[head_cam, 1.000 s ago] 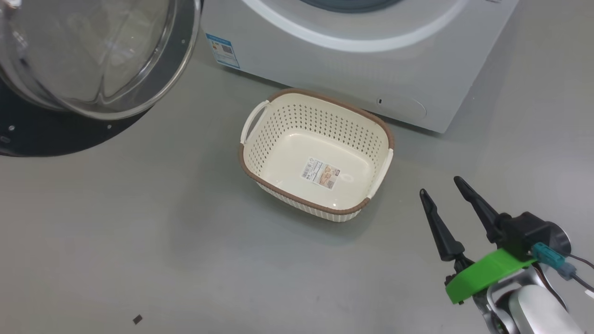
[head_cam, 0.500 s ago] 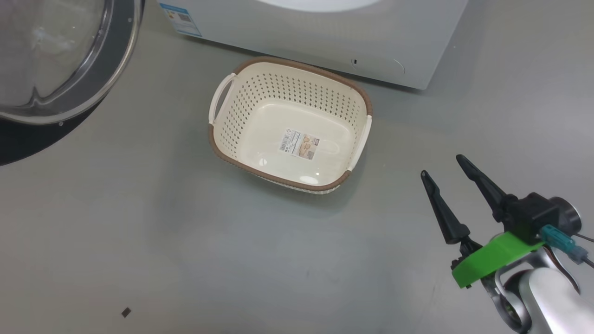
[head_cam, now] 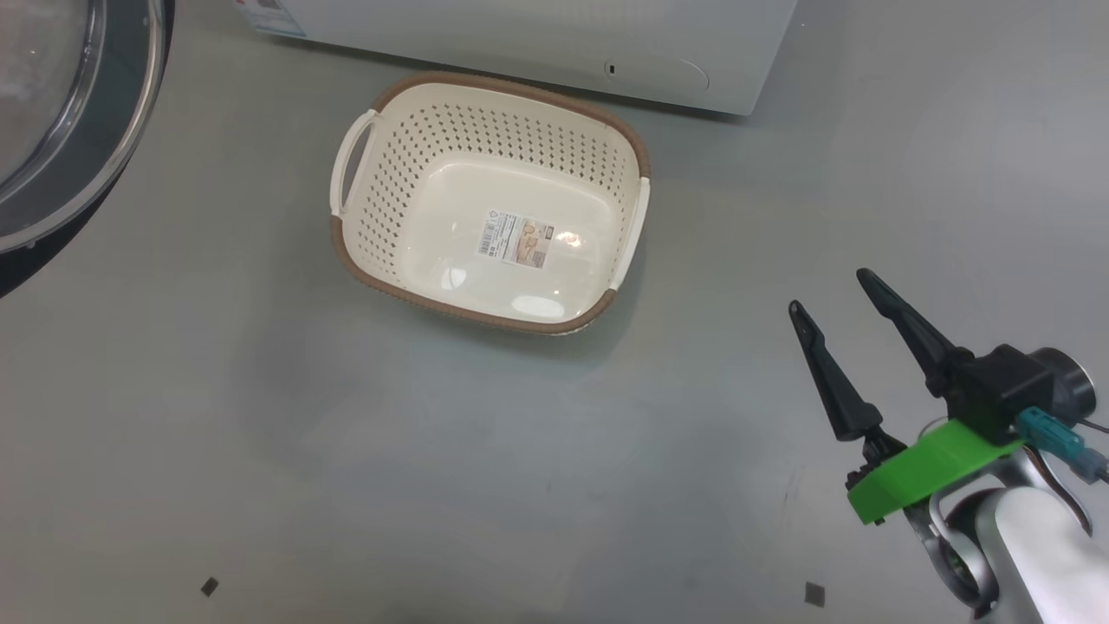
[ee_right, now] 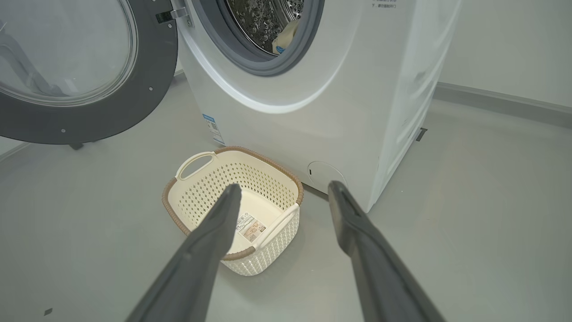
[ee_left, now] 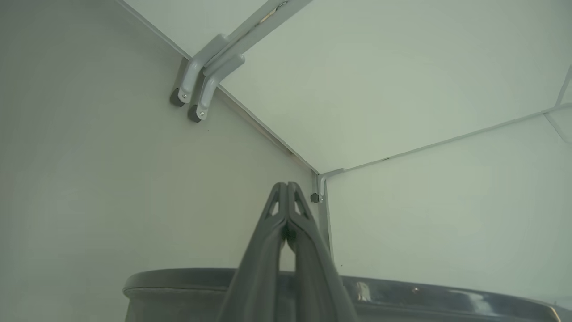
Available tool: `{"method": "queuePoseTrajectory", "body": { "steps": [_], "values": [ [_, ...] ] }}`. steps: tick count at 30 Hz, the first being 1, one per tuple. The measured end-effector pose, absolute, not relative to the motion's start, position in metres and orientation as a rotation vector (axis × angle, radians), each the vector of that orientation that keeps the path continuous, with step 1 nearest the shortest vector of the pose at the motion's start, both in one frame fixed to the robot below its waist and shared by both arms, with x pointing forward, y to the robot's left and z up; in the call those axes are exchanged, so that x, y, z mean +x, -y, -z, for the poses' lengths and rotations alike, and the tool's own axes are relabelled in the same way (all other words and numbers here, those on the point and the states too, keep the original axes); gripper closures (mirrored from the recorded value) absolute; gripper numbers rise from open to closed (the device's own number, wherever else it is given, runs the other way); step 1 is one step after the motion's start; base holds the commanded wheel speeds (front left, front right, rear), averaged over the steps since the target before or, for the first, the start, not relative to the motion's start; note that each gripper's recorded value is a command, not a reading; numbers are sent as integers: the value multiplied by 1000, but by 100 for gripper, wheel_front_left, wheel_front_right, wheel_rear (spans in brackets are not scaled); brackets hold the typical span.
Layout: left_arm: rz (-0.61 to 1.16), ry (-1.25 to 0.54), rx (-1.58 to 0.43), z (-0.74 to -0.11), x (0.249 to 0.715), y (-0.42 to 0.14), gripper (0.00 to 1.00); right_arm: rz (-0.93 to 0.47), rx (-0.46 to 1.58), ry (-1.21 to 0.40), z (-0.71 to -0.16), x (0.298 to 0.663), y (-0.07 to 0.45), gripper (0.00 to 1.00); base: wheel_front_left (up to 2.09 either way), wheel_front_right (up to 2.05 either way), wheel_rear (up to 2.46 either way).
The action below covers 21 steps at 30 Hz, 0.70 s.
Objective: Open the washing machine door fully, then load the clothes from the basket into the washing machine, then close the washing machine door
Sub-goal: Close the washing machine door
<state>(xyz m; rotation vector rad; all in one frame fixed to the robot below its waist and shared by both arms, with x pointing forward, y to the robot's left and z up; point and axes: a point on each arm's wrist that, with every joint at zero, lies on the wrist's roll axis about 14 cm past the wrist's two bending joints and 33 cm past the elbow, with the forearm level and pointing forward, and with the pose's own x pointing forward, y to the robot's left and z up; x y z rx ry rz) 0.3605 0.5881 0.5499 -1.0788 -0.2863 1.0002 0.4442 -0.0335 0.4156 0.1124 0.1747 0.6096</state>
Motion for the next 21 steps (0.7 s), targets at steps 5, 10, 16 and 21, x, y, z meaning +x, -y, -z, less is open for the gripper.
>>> {"method": "queuePoseTrajectory", "body": {
  "steps": [5, 10, 16, 21],
  "values": [
    [-987, 285, -1095, -548, 366, -589, 100, -596, 108, -177, -415, 444, 39, 0, 0, 0, 0],
    [-964, 264, -1103, -543, 370, -585, 100, -593, 102, -173, -416, 445, 40, 0, 0, 0, 0],
    [-882, 221, -1127, -544, 387, -573, 100, -599, 99, -173, -417, 446, 38, 0, 0, 0, 0],
    [-866, 204, -1134, -542, 390, -571, 100, -601, 100, -173, -416, 447, 37, 0, 0, 0, 0]
  ]
}}
